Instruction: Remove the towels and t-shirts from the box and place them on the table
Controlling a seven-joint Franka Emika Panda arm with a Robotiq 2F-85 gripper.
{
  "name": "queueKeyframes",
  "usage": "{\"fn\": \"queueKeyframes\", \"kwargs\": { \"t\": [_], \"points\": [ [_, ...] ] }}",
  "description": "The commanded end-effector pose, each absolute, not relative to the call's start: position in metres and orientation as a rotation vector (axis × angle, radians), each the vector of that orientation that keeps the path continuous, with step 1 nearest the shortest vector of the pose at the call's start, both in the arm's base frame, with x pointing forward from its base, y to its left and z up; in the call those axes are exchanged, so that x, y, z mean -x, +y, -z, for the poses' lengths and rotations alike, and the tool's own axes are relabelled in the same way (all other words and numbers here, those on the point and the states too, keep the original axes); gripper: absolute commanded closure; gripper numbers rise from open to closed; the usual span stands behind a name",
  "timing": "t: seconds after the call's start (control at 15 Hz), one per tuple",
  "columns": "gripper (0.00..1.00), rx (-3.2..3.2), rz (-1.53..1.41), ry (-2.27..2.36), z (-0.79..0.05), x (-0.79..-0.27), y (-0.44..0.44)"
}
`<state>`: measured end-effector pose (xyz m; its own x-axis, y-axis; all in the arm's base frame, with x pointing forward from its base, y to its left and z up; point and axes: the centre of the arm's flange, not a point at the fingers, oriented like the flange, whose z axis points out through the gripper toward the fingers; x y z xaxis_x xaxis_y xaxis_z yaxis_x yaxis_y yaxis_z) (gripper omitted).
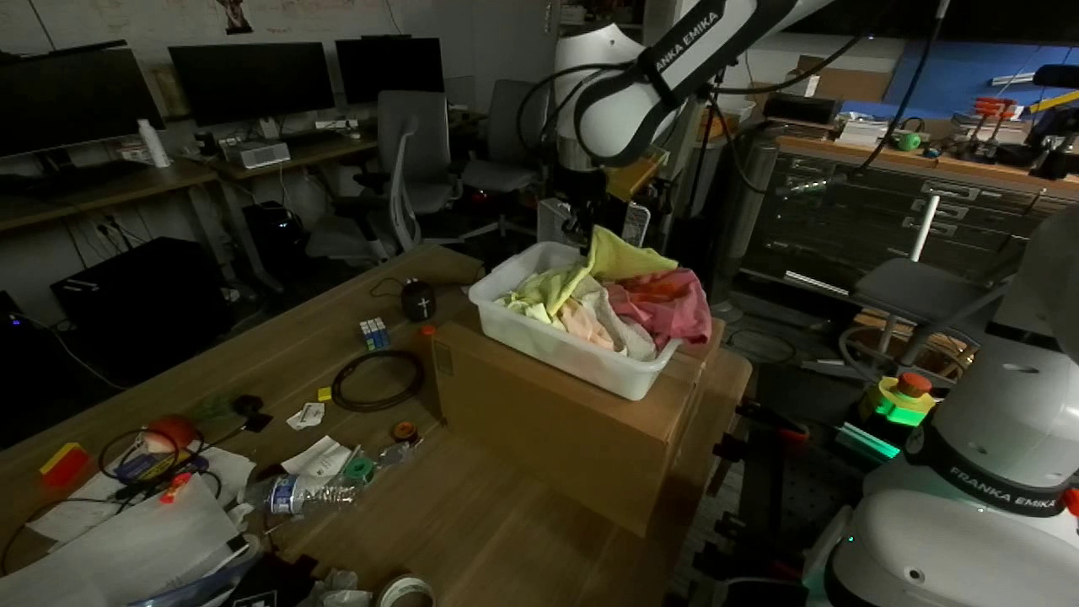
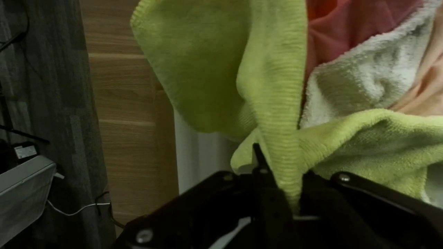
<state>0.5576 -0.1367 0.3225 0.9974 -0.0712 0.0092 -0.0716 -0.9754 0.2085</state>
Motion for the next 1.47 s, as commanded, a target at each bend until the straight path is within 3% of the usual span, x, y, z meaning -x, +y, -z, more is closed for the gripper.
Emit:
{"fn": "queueKeyframes", "kwargs": {
  "t": [0.0, 0.53, 1.07, 1.4],
  "points": [
    [0.98, -2.947, -0.083, -0.158, -0.382, -0.551, -0.106],
    [0.98, -3.115, -0.206, -0.236, -0.494, -0.544, -0.043],
    [0.98, -3.102, 0.339, 0.209, -0.482, -0.541, 0.063],
    [0.98, -3.214, 0.379, 0.363, -0.461, -0.560, 0.112]
  ]
}}
